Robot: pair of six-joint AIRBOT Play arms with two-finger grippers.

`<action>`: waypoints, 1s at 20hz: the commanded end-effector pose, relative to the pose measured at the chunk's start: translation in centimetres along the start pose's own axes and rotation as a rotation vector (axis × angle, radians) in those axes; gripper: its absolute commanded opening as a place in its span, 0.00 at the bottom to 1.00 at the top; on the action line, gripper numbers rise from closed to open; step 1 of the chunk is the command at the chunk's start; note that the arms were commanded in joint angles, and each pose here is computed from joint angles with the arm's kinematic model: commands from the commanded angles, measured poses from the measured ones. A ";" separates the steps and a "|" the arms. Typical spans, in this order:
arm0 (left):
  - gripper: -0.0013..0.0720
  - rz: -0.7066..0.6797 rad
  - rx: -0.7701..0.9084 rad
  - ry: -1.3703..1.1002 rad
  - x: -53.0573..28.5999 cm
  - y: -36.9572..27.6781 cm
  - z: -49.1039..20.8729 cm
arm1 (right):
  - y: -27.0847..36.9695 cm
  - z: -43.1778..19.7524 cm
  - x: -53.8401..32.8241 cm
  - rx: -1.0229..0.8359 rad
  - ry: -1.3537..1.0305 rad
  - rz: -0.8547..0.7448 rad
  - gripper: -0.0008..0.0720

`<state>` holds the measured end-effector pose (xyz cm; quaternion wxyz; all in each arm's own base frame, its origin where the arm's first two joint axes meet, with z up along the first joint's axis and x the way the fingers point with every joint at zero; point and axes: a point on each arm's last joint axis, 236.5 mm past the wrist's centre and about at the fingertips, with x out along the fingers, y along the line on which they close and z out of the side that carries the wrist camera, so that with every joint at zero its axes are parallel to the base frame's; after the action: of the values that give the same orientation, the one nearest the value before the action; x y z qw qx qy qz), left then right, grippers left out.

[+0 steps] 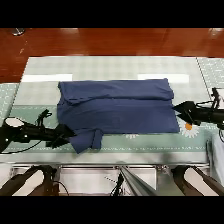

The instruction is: Fold the shirts.

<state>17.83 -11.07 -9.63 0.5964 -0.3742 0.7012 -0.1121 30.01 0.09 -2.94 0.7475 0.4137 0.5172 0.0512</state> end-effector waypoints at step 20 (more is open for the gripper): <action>0.04 0.014 0.195 -0.119 3.0 -2.5 1.8 | -8.0 -5.6 1.8 0.212 0.200 -0.187 0.86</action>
<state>20.47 -14.17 -10.91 0.6713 -0.3148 0.6536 -0.1518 21.75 -2.81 -9.60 0.6434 0.4276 0.6321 -0.0595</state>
